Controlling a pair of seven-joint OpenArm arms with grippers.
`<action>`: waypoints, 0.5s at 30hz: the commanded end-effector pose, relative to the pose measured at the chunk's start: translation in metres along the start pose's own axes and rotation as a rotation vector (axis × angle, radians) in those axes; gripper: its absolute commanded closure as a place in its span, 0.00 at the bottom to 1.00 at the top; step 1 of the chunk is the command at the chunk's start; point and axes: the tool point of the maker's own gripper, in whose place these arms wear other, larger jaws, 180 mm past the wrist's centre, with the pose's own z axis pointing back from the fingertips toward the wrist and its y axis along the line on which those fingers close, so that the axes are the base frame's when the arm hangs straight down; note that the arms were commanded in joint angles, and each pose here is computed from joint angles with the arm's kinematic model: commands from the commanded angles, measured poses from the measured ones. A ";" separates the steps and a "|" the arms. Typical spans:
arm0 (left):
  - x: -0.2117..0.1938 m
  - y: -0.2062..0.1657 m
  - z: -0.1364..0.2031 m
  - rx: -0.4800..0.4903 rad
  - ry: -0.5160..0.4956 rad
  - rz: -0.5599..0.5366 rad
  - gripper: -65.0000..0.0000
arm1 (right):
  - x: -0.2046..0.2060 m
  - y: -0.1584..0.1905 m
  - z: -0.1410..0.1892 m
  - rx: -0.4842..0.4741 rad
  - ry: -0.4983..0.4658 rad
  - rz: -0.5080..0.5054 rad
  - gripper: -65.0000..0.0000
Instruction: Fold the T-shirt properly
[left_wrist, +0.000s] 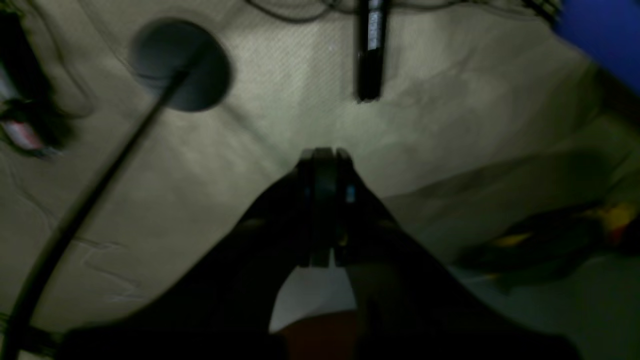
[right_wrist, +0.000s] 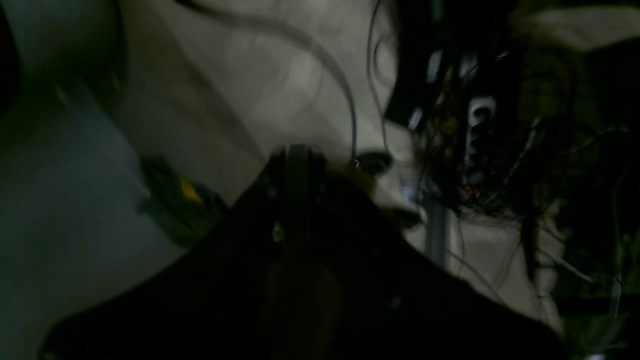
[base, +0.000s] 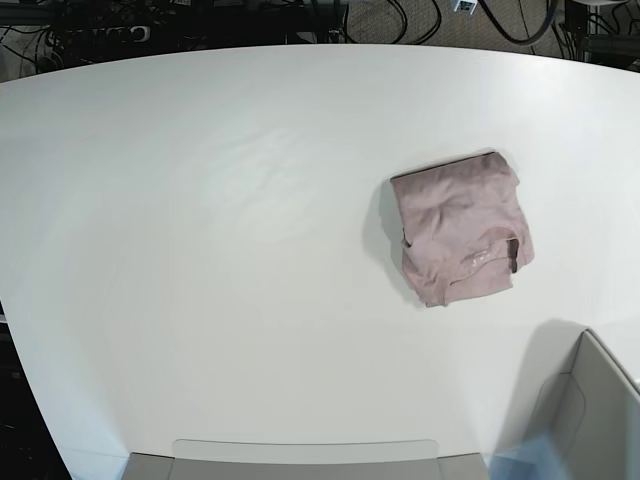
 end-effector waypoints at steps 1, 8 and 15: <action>0.000 0.001 -0.007 -0.015 -0.007 0.022 1.00 | -0.003 -0.003 -0.006 0.015 0.019 0.022 1.00; 0.012 -0.010 -0.051 -0.084 -0.008 0.147 1.00 | -0.002 -0.013 -0.057 0.121 0.107 0.090 1.00; 0.029 -0.015 -0.063 -0.104 -0.064 0.189 1.00 | -0.007 -0.030 -0.084 0.171 0.172 0.092 1.00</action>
